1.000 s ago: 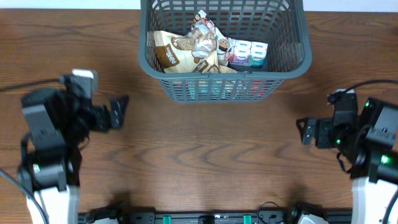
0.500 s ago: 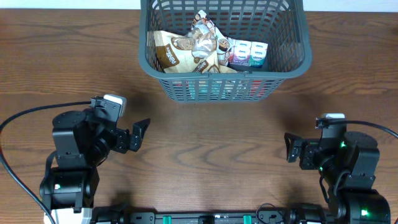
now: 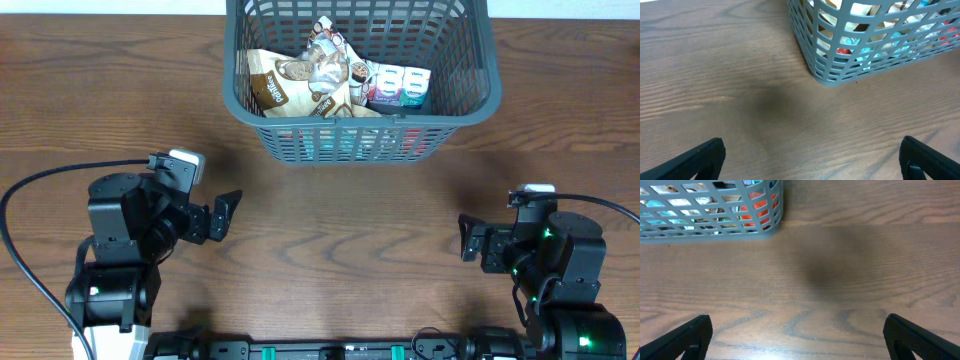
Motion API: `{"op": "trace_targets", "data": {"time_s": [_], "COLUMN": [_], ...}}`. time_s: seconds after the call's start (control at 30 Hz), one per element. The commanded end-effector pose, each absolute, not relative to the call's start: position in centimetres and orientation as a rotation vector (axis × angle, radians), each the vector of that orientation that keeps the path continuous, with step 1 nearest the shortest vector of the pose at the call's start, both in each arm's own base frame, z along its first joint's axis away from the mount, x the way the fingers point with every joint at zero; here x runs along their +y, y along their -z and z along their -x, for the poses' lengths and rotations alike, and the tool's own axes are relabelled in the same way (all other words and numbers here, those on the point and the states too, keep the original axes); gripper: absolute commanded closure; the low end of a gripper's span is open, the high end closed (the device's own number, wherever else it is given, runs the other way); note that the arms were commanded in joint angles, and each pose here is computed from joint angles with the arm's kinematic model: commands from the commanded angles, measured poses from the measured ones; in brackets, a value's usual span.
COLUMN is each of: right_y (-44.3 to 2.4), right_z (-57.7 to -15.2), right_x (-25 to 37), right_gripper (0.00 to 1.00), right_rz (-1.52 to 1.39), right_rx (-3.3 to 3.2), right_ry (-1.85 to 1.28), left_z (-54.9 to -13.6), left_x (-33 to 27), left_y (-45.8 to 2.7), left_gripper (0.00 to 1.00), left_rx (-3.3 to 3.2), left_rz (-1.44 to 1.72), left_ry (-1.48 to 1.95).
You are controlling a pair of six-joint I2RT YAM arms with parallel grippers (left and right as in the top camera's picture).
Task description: Pack container
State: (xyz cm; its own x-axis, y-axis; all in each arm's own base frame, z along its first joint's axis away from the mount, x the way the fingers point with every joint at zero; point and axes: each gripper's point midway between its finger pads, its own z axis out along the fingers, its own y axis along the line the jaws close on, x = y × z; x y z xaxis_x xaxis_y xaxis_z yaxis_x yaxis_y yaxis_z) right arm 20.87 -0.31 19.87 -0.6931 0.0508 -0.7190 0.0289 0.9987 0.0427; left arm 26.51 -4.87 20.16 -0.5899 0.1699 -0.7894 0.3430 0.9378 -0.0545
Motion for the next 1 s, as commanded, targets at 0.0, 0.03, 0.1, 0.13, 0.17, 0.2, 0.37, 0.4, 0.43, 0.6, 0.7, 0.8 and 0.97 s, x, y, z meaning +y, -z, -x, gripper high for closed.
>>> {"op": "trace_targets", "data": {"time_s": [0.0,0.03,0.1,0.13,0.17,0.2,0.37,0.4,0.43,0.6,0.7,0.8,0.97], "right_y": [-19.6,-19.6,-19.6,-19.6,-19.6,-19.6,-20.1,-20.5,-21.0,-23.2,-23.3,-21.8,-20.9], "right_z": [-20.8,-20.8,-20.8,-20.8,-20.8,-20.8,-20.4,-20.2,-19.8,-18.3,-17.9,-18.7,-21.4], "right_x": [-0.3,-0.3,-0.3,-0.3,-0.3,-0.3,-0.1,-0.2,-0.7,1.1,1.7,1.9,2.3], "right_gripper": [0.01,0.01,0.01,0.01,0.01,0.01,0.01,0.01,0.01,0.01,0.01,0.01,0.01], "right_rz": [-0.070,-0.070,-0.070,-0.070,-0.070,-0.070,-0.055,-0.045,-0.034,0.057,0.084,0.087,0.088], "right_rx": [2.344,2.344,2.344,2.344,2.344,2.344,2.314,2.292,2.267,2.070,1.953,1.876,1.724], "right_ry": [-0.035,-0.035,-0.035,-0.035,-0.035,-0.035,-0.040,-0.020,0.030,-0.039,-0.064,-0.074,-0.080], "left_z": [-26.6,-26.6,-26.6,-26.6,-26.6,-26.6,-26.6,-26.6,-26.6,-26.6,-26.6,-26.6,-26.6], "left_x": [-4.8,-4.8,-4.8,-4.8,-4.8,-4.8,-4.8,-4.8,-4.8,-4.8,-4.8,-4.8,-4.8], "left_y": [-20.0,-20.0,-19.9,-19.9,-19.9,-19.9,-19.9,-19.9,-19.9,-19.9,-19.9,-19.9,-19.9], "left_gripper": [0.01,0.01,0.01,0.01,0.01,0.01,0.01,0.01,0.01,0.01,0.01,0.01,0.01], "left_rx": [2.217,2.217,2.219,2.220,2.221,2.221,2.221,2.221,2.221,2.221,2.221,2.221,2.221], "left_rz": [-0.370,-0.370,-0.370,-0.370,-0.370,-0.370,-0.370,-0.370,-0.370,-0.370,-0.370,-0.370,-0.370], "left_ry": [0.238,0.238,0.238,0.239,0.239,0.239,0.239,0.239,0.239,0.239,0.239,0.239,0.239]}}
